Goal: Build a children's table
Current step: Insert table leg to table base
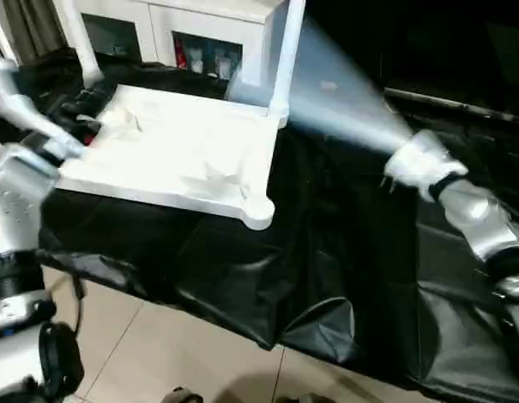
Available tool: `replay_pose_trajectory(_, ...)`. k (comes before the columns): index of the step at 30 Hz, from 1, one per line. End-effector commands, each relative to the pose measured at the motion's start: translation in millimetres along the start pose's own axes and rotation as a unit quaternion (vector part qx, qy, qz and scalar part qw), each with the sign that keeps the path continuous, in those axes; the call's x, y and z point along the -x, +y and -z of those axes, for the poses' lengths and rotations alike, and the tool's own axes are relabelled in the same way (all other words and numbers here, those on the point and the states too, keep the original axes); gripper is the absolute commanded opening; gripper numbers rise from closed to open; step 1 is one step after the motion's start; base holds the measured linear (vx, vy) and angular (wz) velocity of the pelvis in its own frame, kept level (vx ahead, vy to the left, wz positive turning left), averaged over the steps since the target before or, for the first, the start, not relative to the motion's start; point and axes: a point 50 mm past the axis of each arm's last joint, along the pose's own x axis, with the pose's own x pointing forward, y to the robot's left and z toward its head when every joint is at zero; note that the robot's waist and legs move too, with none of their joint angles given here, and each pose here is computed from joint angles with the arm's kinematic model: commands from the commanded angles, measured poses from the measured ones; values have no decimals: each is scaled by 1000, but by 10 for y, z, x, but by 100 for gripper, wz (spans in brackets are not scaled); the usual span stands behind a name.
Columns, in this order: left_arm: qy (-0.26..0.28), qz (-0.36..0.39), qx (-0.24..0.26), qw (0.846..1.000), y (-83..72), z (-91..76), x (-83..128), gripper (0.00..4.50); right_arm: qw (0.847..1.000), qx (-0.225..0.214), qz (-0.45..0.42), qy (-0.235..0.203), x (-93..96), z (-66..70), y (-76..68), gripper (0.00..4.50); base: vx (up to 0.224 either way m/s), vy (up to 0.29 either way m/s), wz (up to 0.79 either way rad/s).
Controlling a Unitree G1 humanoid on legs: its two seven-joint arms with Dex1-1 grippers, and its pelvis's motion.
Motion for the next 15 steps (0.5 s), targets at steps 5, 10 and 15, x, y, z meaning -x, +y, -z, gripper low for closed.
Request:
replay_pose_trajectory(5, 50, -11, -107, 993, -467, 359, -73, 243, 990, -131, -28, -33, 42, -92, 146, 186, 0, 0, 0)
replay_pose_trajectory(10, 46, -84, -168, 981, -719, 718, 5, 243, 993, -116, -28, -16, 333, 83, 409, 186, 0, 0, 0)
replay_pose_trajectory(15, 56, -79, -177, 979, -797, 859, 112, 243, 991, -132, -34, 16, 639, 248, 640, 186, 0, 0, 0)
